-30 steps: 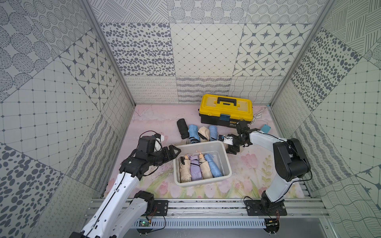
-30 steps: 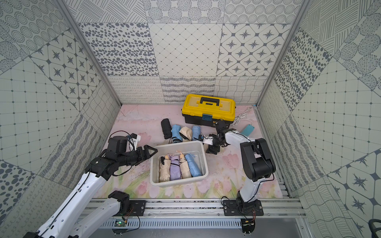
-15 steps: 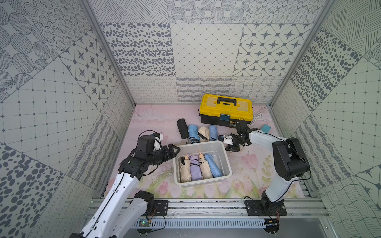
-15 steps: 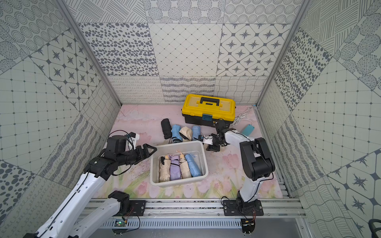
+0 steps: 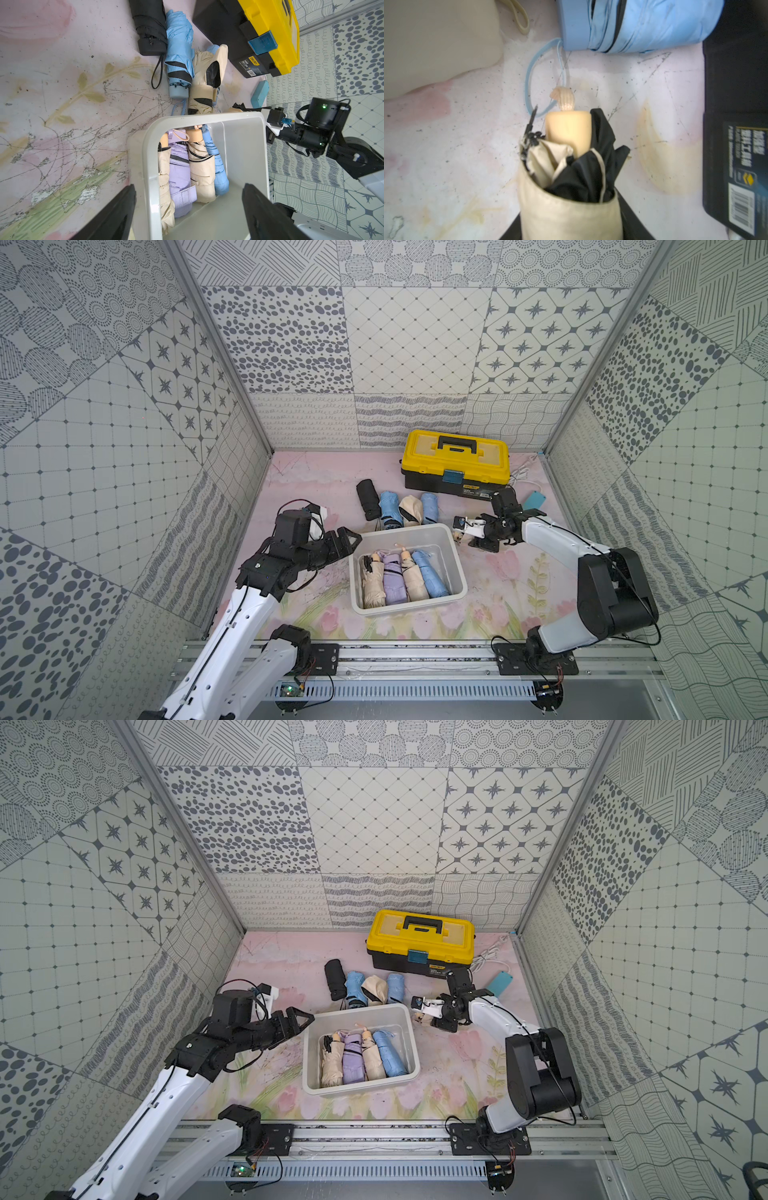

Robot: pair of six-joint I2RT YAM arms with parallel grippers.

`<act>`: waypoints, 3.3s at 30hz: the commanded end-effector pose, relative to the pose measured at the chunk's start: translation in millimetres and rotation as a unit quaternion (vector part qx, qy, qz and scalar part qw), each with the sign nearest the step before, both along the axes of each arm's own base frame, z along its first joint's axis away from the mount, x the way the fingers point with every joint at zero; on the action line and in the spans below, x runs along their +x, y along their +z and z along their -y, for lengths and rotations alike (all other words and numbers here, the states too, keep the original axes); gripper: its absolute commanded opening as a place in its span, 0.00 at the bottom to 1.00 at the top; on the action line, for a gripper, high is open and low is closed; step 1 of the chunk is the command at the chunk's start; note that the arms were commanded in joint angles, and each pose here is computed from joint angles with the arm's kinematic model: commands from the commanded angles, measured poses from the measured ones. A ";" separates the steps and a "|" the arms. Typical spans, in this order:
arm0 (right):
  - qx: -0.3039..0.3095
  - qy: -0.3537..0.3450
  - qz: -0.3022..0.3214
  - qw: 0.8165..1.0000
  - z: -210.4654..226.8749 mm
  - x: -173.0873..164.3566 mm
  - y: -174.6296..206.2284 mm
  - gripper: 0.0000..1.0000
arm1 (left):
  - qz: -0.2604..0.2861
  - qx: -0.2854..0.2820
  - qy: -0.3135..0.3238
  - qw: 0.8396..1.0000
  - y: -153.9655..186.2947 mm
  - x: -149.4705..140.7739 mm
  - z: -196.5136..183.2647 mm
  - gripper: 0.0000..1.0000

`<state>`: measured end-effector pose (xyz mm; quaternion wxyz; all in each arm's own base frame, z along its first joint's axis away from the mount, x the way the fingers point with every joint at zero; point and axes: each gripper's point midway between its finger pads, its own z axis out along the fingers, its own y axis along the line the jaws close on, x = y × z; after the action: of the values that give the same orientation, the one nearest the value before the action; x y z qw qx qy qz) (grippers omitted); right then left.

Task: Put the umbrella into the storage box
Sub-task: Pick up the umbrella from the center of the board, then adjust the storage box at the center of the board, then place the umbrella in the storage box.

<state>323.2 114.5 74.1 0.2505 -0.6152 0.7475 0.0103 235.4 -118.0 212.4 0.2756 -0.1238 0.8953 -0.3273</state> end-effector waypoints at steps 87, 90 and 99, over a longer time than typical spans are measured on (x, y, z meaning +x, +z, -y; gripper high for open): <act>0.385 -0.488 -0.301 0.724 -301.7 -126.0 44.3 0.38 | -0.121 -0.047 -0.034 0.991 -49.6 -47.1 85.6 0.17; 0.395 -0.483 -0.281 0.729 -293.9 -122.1 52.2 0.55 | -0.118 -0.040 -0.036 0.992 -49.0 -47.7 83.9 0.18; 0.355 -0.473 -0.231 0.773 -235.2 -137.9 80.7 0.68 | -0.113 -0.032 -0.030 0.993 -51.0 -49.6 77.9 0.18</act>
<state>190.5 369.7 152.5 0.2328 -0.0059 0.9165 0.3252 175.5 -185.1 145.9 0.1347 -0.1439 0.9297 -0.3113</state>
